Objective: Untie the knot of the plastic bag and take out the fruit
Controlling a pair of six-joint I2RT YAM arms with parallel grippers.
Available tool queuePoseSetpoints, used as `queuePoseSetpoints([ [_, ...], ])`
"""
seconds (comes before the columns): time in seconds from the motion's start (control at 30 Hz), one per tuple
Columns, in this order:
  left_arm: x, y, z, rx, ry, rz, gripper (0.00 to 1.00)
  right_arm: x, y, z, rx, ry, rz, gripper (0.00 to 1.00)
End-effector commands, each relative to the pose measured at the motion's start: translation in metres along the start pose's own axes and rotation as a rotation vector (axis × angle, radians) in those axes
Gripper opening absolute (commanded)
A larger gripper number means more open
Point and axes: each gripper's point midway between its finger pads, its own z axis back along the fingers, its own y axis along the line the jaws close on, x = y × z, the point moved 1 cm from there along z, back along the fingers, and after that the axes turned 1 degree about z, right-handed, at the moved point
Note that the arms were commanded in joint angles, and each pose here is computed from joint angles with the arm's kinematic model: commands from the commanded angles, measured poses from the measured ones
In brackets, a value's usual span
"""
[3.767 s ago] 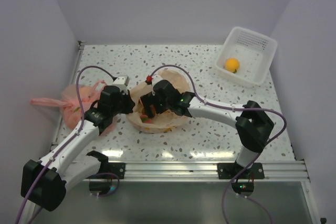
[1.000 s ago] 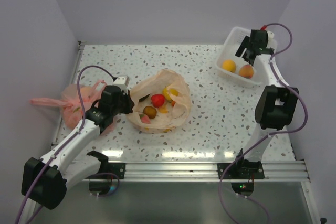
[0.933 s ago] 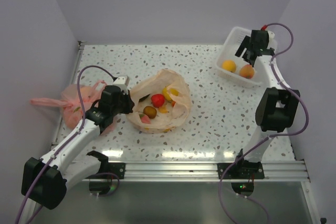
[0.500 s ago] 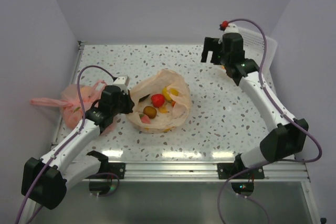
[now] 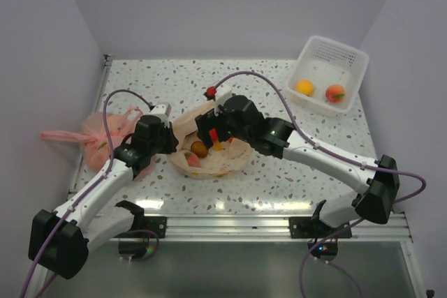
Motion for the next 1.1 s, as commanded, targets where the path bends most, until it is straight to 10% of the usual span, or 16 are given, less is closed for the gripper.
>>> queuePoseSetpoints([
  [0.0, -0.028, 0.01, 0.003, 0.04, 0.075, 0.064, 0.0, -0.026, 0.027, -0.025, 0.041, 0.041, 0.014, 0.98],
  [1.07, -0.058, 0.01, 0.005, 0.072, 0.109, 0.071, 0.0, -0.168, 0.07, -0.138, 0.089, 0.187, -0.252, 0.96],
])
